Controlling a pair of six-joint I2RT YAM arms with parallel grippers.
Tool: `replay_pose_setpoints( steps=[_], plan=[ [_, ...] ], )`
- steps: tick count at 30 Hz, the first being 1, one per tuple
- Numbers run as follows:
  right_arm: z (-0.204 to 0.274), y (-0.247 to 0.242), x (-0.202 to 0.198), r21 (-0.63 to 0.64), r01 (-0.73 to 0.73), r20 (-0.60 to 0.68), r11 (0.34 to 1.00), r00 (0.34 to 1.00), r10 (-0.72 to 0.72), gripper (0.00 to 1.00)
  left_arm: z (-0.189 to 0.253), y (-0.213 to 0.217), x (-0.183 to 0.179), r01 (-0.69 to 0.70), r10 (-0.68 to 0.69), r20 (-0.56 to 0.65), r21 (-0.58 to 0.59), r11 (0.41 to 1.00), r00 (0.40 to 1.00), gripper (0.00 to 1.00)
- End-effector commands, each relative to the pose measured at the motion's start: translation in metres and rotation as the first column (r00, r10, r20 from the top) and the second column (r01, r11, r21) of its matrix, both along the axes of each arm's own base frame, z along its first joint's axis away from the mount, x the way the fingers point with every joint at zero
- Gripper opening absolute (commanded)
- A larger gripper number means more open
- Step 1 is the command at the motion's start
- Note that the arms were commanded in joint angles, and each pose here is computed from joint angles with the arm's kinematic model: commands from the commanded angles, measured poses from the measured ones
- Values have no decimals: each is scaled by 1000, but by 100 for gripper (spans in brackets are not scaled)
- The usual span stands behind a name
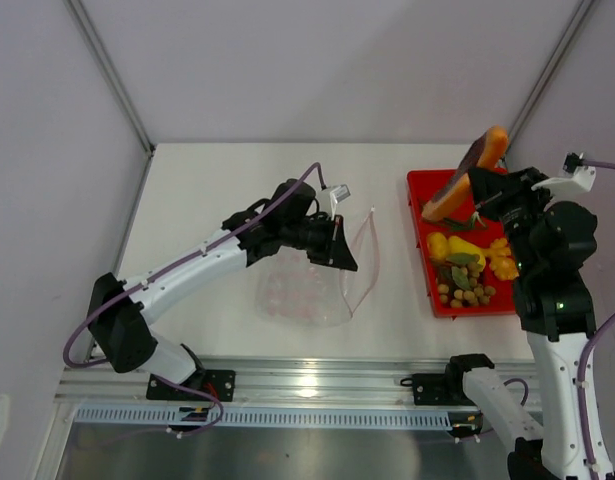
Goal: Place the food in the zip-top bag and seal the zipper
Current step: Place the fake food in the zipper food storage bag.
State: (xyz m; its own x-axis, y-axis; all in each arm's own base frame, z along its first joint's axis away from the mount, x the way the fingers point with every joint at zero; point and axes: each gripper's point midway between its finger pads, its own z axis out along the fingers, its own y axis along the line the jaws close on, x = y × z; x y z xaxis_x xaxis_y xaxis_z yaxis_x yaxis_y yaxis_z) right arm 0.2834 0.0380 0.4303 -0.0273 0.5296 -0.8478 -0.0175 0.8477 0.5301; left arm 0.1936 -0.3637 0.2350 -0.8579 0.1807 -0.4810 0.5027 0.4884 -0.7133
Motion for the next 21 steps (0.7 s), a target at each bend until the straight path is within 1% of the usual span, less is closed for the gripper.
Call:
replay_pose_setpoints(
  steps=[1,3,4,8,14,21],
  plan=[
    [26,62,-10,201,-330,175,922,939,297,0,27,-9,1,17,-19,-23,-69,997,1000,1],
    [33,67,-23,241,-365,234,899,921,311,0,29,-12,1,16,-19,-37,-79,997,999,1],
    [31,71,-23,261,-388,259,884,910,323,0,30,-13,-1,24,-29,-47,-89,996,998,0],
    [32,85,-32,287,-459,282,841,879,383,0,35,-17,-1,27,-35,-66,-112,993,997,1],
    [56,91,-58,254,-488,342,835,853,395,0,29,-19,5,12,-18,-68,-89,996,998,1],
    [61,98,-71,248,-519,340,818,837,428,0,21,-20,14,-4,-1,-77,-66,998,997,1]
  ],
)
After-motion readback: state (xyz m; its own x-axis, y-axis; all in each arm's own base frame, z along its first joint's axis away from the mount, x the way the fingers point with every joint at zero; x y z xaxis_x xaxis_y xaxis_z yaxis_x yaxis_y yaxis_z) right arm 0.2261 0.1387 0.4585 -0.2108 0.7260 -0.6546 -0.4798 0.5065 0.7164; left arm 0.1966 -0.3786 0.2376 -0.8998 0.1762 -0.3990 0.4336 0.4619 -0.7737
